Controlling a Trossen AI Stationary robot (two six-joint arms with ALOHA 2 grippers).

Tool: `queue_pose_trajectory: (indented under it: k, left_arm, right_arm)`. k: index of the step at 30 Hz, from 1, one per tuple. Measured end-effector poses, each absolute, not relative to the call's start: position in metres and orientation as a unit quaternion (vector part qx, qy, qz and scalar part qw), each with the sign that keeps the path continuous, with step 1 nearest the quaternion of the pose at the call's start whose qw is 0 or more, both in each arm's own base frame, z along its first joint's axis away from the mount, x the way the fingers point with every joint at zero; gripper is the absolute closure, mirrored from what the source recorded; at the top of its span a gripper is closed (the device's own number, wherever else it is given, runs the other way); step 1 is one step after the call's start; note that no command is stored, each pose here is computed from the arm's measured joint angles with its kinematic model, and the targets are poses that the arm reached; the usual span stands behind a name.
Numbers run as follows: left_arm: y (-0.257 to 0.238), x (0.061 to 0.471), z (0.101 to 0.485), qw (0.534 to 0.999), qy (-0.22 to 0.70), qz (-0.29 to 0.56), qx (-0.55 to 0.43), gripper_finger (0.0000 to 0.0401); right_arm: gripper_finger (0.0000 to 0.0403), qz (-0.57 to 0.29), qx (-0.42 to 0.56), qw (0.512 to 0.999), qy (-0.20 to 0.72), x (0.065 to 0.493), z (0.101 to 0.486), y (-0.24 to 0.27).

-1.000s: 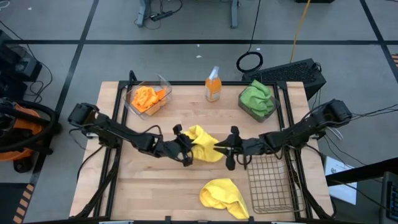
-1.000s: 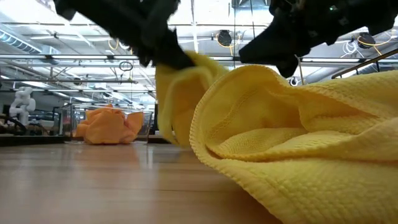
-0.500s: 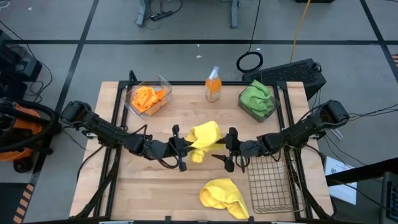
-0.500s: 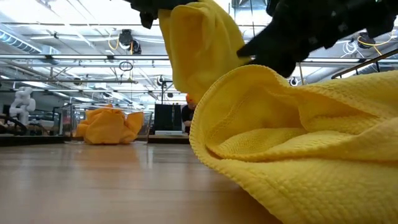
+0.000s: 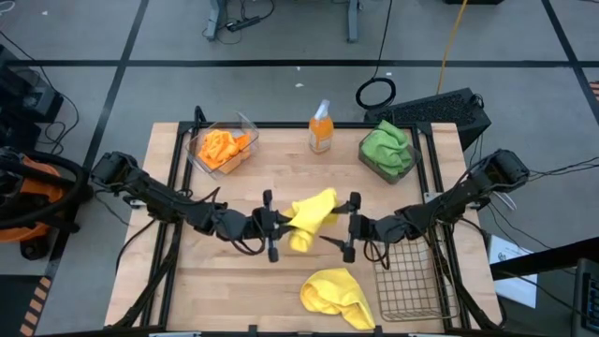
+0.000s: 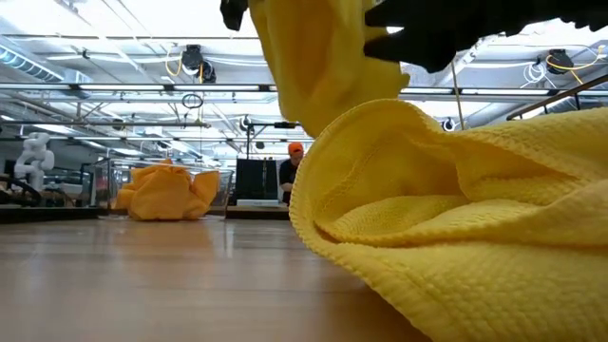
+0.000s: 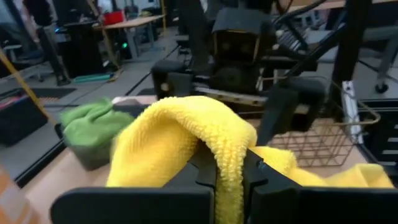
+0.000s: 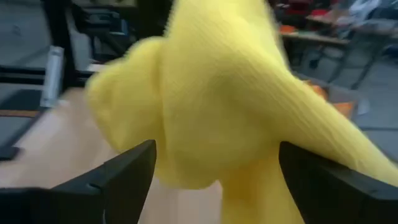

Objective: Sort microfiber towel by color & place in baskets
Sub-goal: Put the top yellow microfiber cloth into the wire basket

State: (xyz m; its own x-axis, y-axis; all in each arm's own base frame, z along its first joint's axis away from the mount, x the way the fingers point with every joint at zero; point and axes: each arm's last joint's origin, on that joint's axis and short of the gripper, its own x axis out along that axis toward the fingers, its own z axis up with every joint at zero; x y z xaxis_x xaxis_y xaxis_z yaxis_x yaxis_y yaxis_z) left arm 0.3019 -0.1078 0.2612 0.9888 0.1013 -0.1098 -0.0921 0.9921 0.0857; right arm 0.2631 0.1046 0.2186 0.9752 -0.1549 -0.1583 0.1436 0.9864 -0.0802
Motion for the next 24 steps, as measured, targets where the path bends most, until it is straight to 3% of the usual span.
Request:
queue_pose_trajectory:
  k: [10, 19, 24]
  left_arm:
    - [-0.109, 0.301, 0.261, 0.996, 0.058, 0.041, 0.046, 0.0388]
    - [-0.11, 0.301, 0.262, 0.997, 0.055, 0.039, 0.048, 0.0388]
    - [-0.112, 0.301, 0.263, 0.998, 0.046, 0.018, 0.05, 0.0388]
  right_arm:
    - [0.0072, -0.039, -0.098, 0.991, 0.082, 0.258, 0.234, 0.135]
    - [0.0077, -0.026, -0.06, 0.968, 0.242, 0.243, 0.235, 0.158]
    - [0.0078, -0.066, -0.052, 0.969, 0.231, 0.243, 0.248, 0.161]
